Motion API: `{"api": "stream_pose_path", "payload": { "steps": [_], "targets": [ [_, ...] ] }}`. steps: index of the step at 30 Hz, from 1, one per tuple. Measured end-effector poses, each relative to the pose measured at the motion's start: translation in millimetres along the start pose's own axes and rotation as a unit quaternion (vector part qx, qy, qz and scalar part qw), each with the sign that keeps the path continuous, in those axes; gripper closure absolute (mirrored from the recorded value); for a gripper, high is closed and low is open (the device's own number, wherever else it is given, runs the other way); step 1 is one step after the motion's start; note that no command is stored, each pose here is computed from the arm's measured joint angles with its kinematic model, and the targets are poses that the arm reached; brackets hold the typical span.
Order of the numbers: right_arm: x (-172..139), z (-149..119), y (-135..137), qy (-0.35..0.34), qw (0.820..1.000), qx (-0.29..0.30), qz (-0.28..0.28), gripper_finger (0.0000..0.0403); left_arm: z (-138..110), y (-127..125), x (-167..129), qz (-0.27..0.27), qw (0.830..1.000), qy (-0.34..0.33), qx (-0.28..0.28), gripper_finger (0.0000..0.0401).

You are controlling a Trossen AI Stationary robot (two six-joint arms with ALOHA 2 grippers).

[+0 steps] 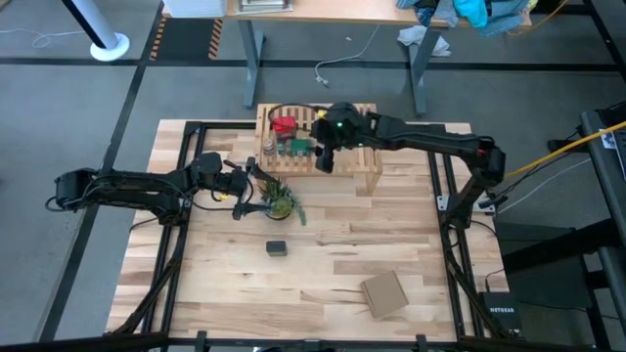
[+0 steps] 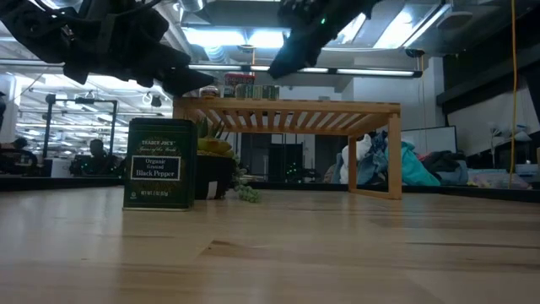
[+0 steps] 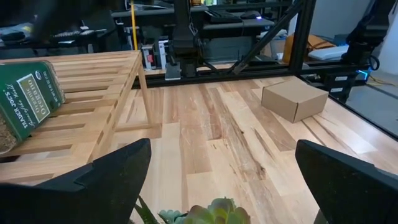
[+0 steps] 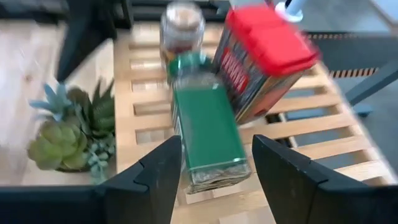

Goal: Shelf spices
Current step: Put the green seasoning bottle on the shelf

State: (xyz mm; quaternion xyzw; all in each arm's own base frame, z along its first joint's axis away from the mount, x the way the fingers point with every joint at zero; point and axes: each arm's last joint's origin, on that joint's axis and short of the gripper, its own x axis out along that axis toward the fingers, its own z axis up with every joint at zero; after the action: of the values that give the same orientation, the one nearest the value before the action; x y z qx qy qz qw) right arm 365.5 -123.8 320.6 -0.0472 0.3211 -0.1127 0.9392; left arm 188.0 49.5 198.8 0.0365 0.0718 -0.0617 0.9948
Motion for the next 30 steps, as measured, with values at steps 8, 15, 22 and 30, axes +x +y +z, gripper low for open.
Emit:
{"api": "stream_pose_path", "payload": {
  "steps": [8,15,22,30],
  "targets": [
    [14,-6,-3,0.028,0.997,-0.048,-0.049,0.0201,-1,0,0,-0.001,1.000,0.006,0.001,0.0009],
    [14,-9,-5,0.027,0.999,-0.035,-0.014,0.0201,-2,0,0,-0.002,1.000,0.009,0.009,0.0009],
    [14,-11,-4,0.038,0.999,-0.035,-0.008,0.0201,-2,0,0,-0.002,1.000,0.008,0.008,0.0009],
    [12,-13,-2,0.051,0.998,0.007,0.022,0.0201,-2,0,0,-0.001,1.000,0.008,0.008,0.0009]
  ]
}}
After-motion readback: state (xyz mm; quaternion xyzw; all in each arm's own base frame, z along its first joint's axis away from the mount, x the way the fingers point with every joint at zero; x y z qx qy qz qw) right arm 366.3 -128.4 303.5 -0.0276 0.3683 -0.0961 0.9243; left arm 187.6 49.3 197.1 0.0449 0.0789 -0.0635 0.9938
